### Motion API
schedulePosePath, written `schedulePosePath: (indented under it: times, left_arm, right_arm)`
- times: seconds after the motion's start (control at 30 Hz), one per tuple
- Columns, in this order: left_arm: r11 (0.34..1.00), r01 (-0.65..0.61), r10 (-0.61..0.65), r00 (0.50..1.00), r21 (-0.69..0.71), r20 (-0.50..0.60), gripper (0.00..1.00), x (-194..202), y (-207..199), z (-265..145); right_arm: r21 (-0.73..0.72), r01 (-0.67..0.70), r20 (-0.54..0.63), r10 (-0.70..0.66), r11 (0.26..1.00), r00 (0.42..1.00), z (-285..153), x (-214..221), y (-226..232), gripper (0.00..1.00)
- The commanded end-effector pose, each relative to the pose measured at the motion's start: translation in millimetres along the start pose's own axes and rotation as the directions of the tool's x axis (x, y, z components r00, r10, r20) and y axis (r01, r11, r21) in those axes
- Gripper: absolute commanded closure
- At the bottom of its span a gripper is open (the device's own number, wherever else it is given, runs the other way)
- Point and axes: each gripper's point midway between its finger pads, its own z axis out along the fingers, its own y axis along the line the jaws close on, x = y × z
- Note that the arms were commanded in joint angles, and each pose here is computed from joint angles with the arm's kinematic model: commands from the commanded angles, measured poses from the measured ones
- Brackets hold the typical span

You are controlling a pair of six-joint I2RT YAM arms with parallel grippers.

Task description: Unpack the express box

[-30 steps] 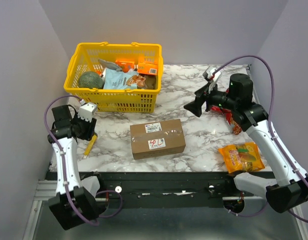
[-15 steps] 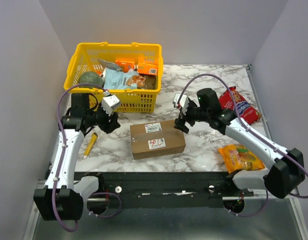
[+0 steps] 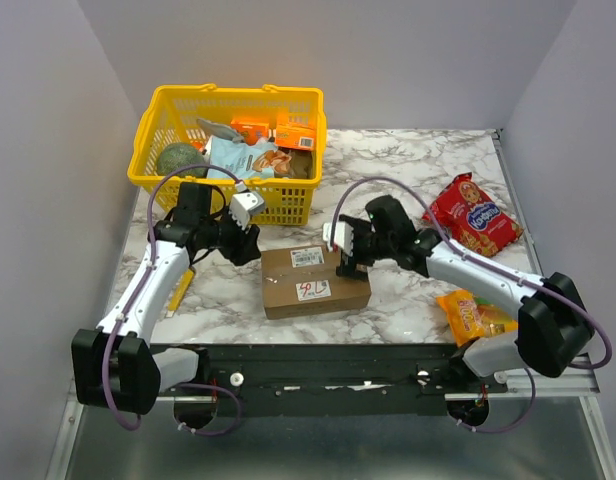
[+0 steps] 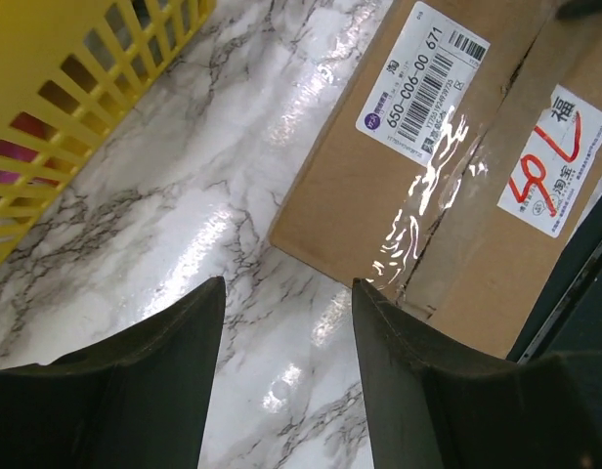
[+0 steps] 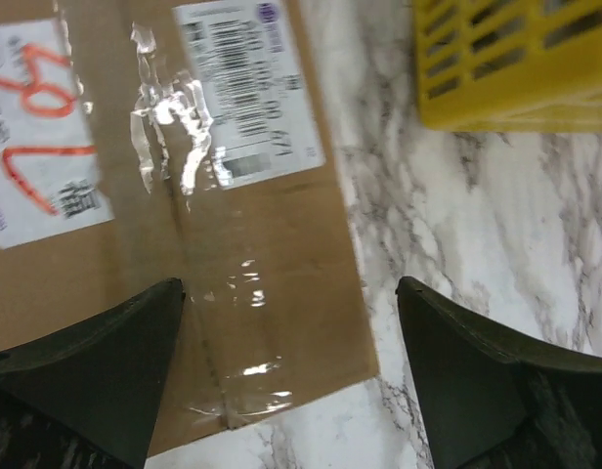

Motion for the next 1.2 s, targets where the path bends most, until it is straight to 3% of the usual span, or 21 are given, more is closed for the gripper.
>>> schedulePosePath:
  times: [0.0,0.17,0.4,0.7,1.03,1.17]
  left_arm:
    - [0.998,0.054,-0.054,0.998,-0.022,0.032,0.37,-2.6,2.7,9.5]
    - [1.0,0.007,-0.007,1.0,0.006,0.028,0.37,-0.9,-9.0,17.3]
    - [0.965,-0.249,0.247,0.968,0.076,0.044,0.32,-7.7,-47.5,29.9]
    - [0.853,-0.513,0.506,0.858,0.098,0.088,0.32,-15.9,-82.4,66.8]
    - [0.737,-0.668,0.664,0.744,0.101,0.075,0.34,-1.3,-90.3,99.9]
    - [0.724,-0.686,0.681,0.727,0.075,0.084,0.35,-0.6,-89.1,105.0]
  right_arm:
    - [-0.145,0.269,-0.086,-0.283,0.952,0.955,4.6,35.5,56.2,0.02]
    - [-0.137,0.317,-0.122,-0.333,0.939,0.935,1.0,52.4,69.7,0.02]
    - [-0.121,0.312,-0.153,-0.328,0.942,0.932,-2.0,60.8,69.7,0.02]
    - [-0.115,0.231,-0.132,-0.245,0.966,0.961,-3.5,59.5,79.4,0.02]
    - [-0.133,0.166,-0.099,-0.18,0.977,0.979,-9.4,55.4,91.6,0.02]
    - [-0.113,0.12,-0.085,-0.13,0.986,0.988,-11.3,51.9,93.0,0.02]
